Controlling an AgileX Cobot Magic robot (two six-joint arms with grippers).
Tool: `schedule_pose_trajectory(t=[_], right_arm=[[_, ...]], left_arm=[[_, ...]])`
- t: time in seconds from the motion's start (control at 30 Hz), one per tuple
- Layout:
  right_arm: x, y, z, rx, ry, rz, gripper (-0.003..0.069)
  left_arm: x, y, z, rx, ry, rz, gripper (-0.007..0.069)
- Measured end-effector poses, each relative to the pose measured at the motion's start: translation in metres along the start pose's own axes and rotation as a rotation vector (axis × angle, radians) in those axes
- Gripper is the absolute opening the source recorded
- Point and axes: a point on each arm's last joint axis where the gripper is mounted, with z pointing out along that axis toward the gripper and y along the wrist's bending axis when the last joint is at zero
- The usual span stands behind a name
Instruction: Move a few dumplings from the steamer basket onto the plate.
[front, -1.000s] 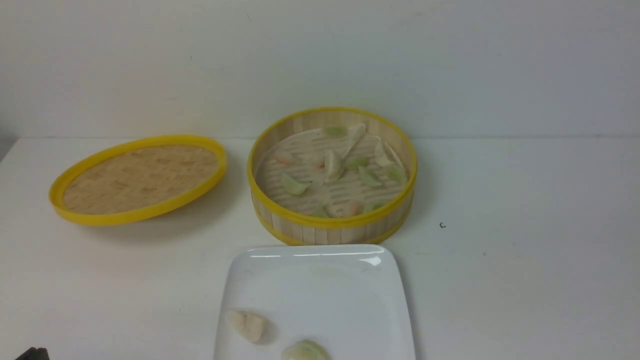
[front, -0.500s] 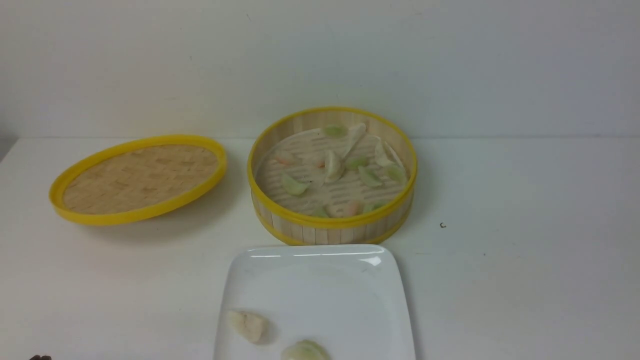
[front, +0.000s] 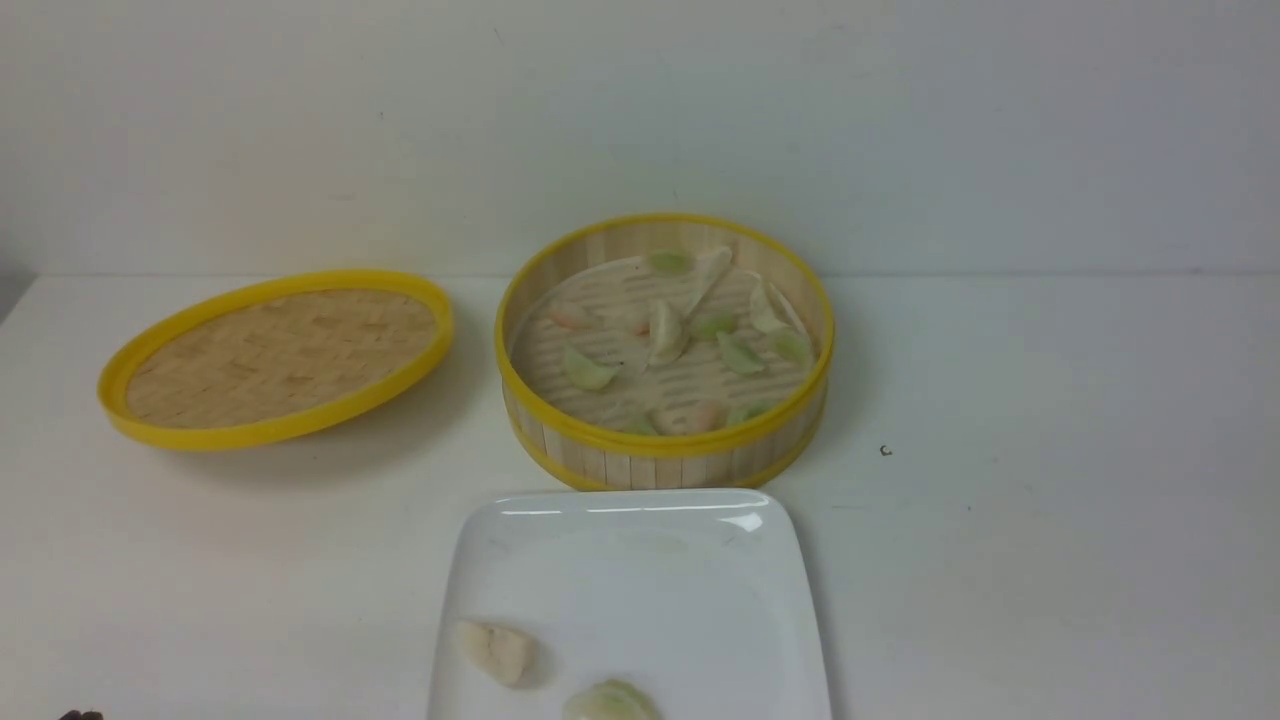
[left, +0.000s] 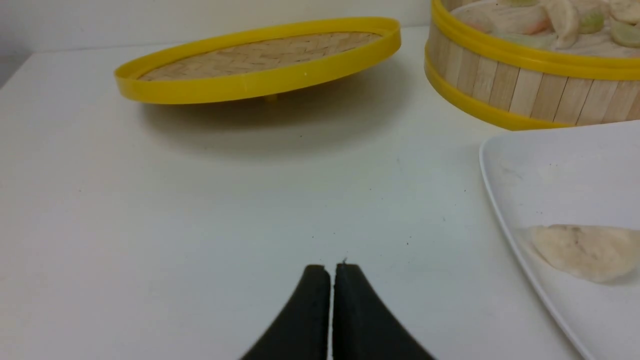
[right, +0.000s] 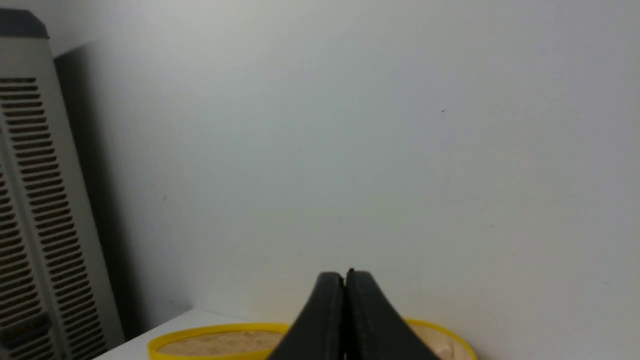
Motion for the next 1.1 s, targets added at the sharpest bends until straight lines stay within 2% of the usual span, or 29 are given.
schedule_pose_trajectory(t=[0.27, 0.4, 0.5, 0.6, 0.63, 0.67, 0.7, 0.73, 0.87, 0.97, 1.1], right_arm=[[0.003, 0.012, -0.001, -0.128, 0.029, -0.045, -0.0015], [0.011, 0.012, 0.002, -0.122, 0.041, -0.059, -0.0015], [0.024, 0.010, 0.005, -0.014, 0.064, -0.079, -0.0015], [0.053, 0.001, 0.010, 0.178, 0.132, -0.109, -0.0015], [0.053, 0.000, 0.010, 0.191, 0.130, -0.111, -0.0015], [0.072, -0.007, 0.011, 0.298, 0.179, -0.122, -0.0015], [0.074, -0.009, 0.011, 0.324, 0.184, -0.126, -0.0015], [0.092, -0.016, 0.011, 0.412, 0.232, -0.127, -0.0015], [0.134, -0.032, 0.004, 0.578, 0.344, -0.107, -0.0015], [0.149, -0.037, 0.000, 0.629, 0.391, -0.089, -0.0015], [0.149, -0.037, 0.000, 0.637, 0.384, -0.090, -0.0015]], left_arm=[[0.000, 0.000, 0.000, 0.000, 0.000, 0.000, -0.0006], [0.000, 0.000, 0.000, 0.000, 0.000, 0.000, -0.0006], [0.000, 0.000, 0.000, 0.000, 0.001, 0.000, -0.0006], [0.000, 0.000, 0.000, 0.000, 0.001, 0.000, -0.0006], [0.000, 0.000, 0.000, 0.000, 0.001, 0.000, -0.0006], [0.000, 0.000, 0.000, 0.000, 0.001, 0.000, -0.0006], [0.000, 0.000, 0.000, 0.000, 0.001, 0.000, -0.0006], [0.000, 0.000, 0.000, 0.000, 0.001, 0.001, -0.0006], [0.000, 0.000, 0.000, 0.000, 0.001, 0.001, -0.0006], [0.000, 0.000, 0.000, 0.000, 0.002, 0.001, -0.0006], [0.000, 0.000, 0.000, -0.001, 0.003, 0.002, -0.0006]])
